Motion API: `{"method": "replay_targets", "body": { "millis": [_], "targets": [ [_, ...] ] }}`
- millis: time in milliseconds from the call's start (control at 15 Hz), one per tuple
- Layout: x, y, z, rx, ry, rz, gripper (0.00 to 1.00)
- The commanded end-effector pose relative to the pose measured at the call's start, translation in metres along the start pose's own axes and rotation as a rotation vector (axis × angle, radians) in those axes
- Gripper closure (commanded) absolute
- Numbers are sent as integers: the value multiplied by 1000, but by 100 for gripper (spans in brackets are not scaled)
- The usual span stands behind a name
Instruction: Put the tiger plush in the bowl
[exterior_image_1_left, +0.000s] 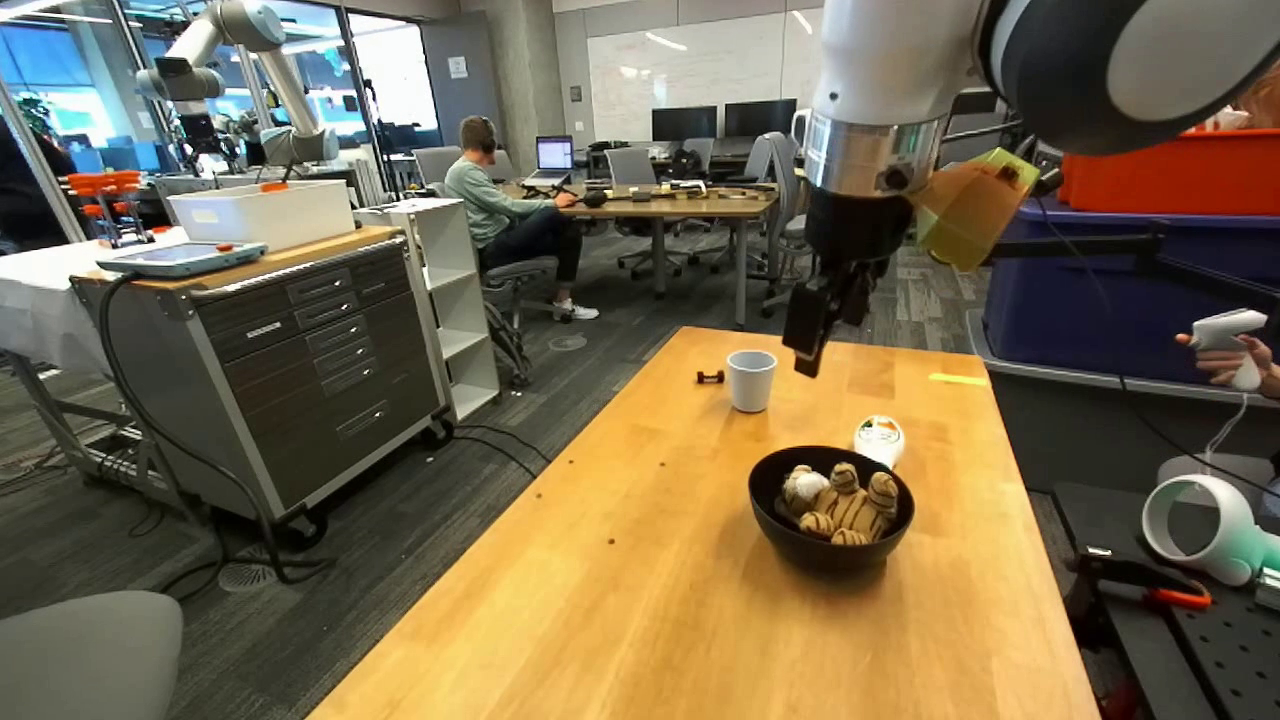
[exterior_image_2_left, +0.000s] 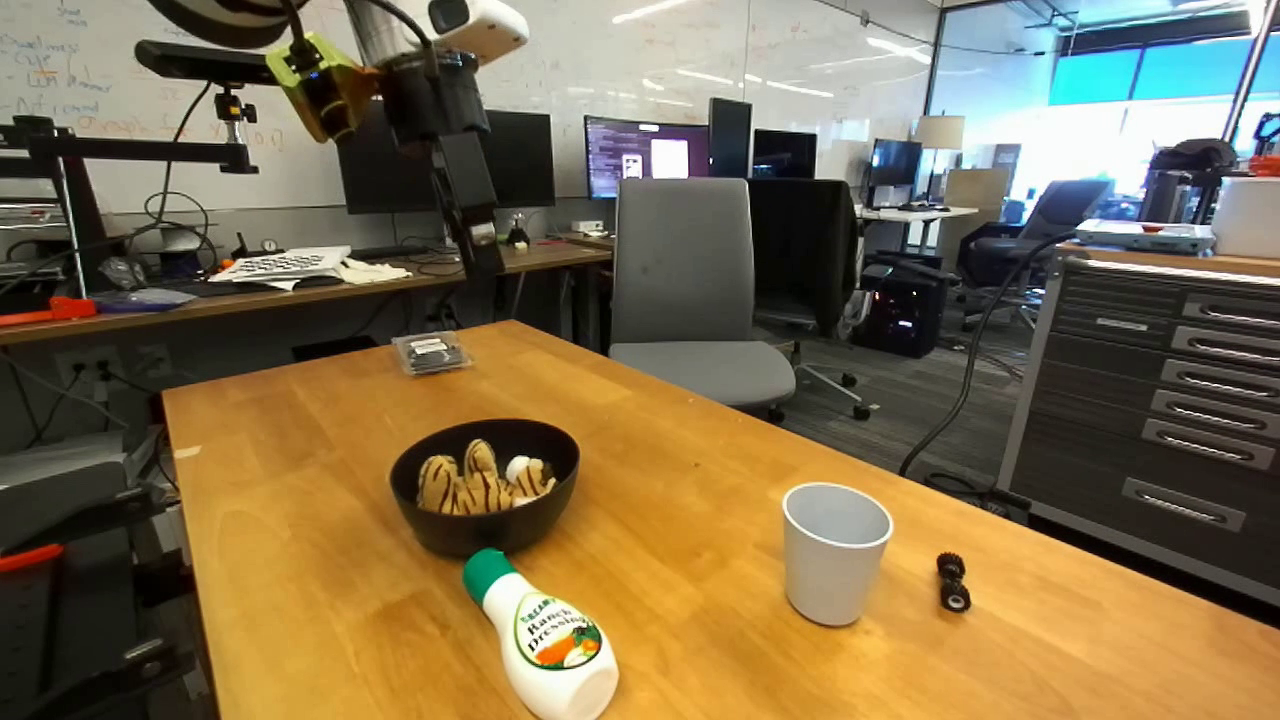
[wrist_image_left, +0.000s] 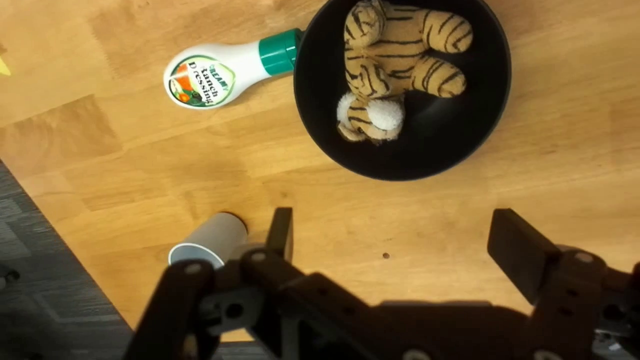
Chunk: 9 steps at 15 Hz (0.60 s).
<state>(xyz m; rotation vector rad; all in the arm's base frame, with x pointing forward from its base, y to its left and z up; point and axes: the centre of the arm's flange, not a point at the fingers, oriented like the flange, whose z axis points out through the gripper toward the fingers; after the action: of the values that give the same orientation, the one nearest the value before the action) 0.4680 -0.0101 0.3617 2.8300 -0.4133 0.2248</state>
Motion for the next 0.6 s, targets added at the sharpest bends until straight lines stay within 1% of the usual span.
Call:
{"method": "replay_targets", "body": {
  "millis": [0, 133, 333, 533],
  "targets": [
    [-12, 3, -68, 53, 39, 46, 0],
    [-22, 2, -98, 97, 51, 59, 0],
    [-39, 1, -142, 165, 43, 71, 0],
    [-57, 0, -175, 173, 39, 56, 0]
  ]
}}
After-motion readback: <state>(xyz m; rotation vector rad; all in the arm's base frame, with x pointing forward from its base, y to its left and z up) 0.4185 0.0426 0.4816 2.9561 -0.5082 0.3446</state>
